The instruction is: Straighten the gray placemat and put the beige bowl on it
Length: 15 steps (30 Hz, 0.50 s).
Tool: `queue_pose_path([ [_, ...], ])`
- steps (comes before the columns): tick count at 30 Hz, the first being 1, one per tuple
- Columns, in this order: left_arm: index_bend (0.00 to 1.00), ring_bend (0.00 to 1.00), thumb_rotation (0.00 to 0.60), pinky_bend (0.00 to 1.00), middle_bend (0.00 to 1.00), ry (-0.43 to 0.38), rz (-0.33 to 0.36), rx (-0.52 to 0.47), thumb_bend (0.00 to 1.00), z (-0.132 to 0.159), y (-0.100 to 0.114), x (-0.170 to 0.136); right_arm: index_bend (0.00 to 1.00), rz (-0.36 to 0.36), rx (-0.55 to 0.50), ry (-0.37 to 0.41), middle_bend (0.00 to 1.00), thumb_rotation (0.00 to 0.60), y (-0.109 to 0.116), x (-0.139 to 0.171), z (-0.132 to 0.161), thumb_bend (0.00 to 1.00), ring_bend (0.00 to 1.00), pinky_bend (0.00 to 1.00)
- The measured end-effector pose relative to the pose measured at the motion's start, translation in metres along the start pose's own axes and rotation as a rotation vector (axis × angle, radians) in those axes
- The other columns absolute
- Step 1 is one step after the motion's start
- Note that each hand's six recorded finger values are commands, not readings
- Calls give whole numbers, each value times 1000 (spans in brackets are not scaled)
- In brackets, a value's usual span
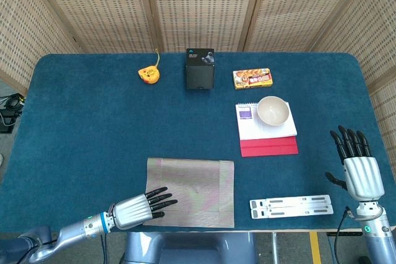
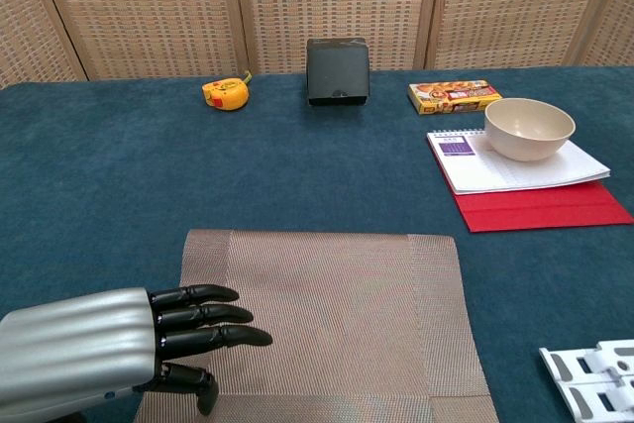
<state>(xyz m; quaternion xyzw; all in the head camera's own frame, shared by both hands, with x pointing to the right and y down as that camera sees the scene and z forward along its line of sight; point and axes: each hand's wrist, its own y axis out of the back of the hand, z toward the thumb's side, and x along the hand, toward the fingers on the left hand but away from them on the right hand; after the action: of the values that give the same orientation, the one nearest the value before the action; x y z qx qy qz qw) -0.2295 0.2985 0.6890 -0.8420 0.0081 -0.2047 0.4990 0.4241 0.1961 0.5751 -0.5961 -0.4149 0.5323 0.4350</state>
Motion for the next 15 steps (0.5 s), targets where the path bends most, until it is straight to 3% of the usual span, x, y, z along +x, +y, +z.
queue_pose_path([
  [15,385,0,600,0,0,-6,17,-3,375,3,5,6,36,-4,-2,8,0,600,2,2,2,0,0,0],
])
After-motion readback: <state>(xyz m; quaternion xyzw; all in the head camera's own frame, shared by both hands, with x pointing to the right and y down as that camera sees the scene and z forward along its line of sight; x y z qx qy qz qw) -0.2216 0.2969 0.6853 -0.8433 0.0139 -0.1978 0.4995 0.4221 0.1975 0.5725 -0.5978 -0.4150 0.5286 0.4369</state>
